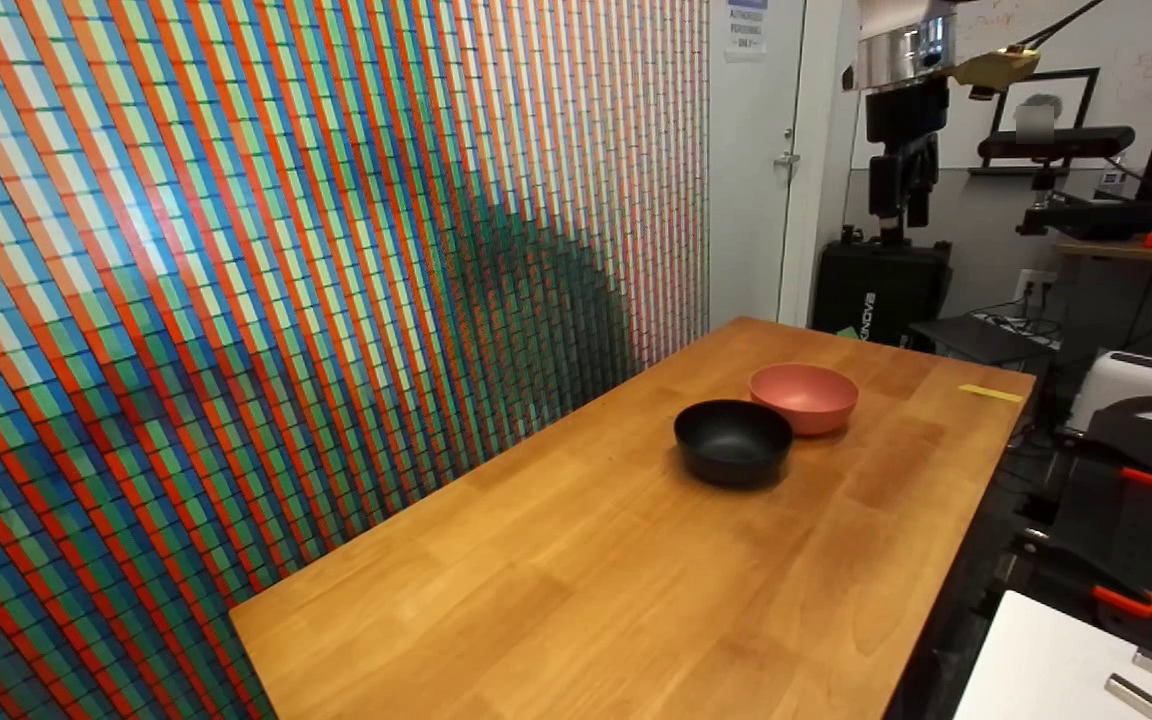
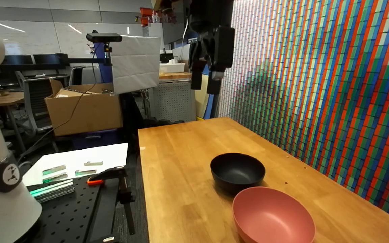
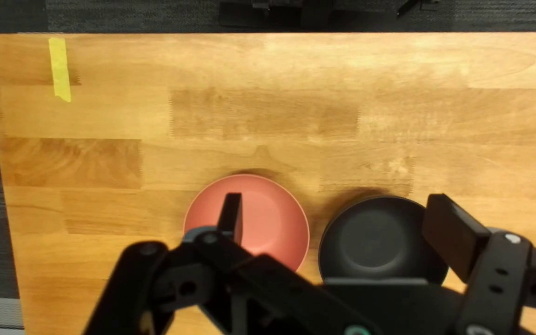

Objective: Put the brown bowl on top of the black bowl

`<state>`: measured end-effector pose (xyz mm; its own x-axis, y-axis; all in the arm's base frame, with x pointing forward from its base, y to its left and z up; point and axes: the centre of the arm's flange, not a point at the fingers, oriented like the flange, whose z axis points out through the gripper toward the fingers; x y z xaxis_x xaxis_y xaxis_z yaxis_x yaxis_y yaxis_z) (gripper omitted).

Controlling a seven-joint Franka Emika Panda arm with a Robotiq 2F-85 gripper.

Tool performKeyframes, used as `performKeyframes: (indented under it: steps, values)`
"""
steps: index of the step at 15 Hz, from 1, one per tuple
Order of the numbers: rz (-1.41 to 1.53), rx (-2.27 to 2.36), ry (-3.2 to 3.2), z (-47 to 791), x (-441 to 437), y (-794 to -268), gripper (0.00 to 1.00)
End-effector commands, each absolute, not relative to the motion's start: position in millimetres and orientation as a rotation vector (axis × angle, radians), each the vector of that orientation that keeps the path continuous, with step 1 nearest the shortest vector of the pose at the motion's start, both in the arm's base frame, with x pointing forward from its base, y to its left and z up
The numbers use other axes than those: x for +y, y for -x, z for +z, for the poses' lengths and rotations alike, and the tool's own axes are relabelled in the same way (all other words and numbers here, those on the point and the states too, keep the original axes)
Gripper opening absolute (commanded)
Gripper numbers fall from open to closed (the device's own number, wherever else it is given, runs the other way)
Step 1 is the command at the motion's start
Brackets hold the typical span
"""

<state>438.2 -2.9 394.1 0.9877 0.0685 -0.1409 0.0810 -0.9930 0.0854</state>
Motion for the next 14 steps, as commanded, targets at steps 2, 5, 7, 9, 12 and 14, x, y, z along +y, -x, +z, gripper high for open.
performKeyframes:
  steps: [2,5,7,9,12,14]
  values:
    - [-0.162,0.125,-3.025,351.6,0.7,-458.2,1.0]
    - [-0.13,0.117,-3.019,329.1,-0.4,-475.6,1.0]
    - [-0.118,0.108,-3.023,315.9,-1.9,-487.1,1.0]
    - [-0.111,0.093,-3.032,305.6,-5.4,-500.0,1.0]
    - [-0.122,0.056,-3.045,292.1,-15.3,-523.8,1.0]
    - [-0.142,0.031,-3.041,279.2,-22.7,-540.4,1.0]
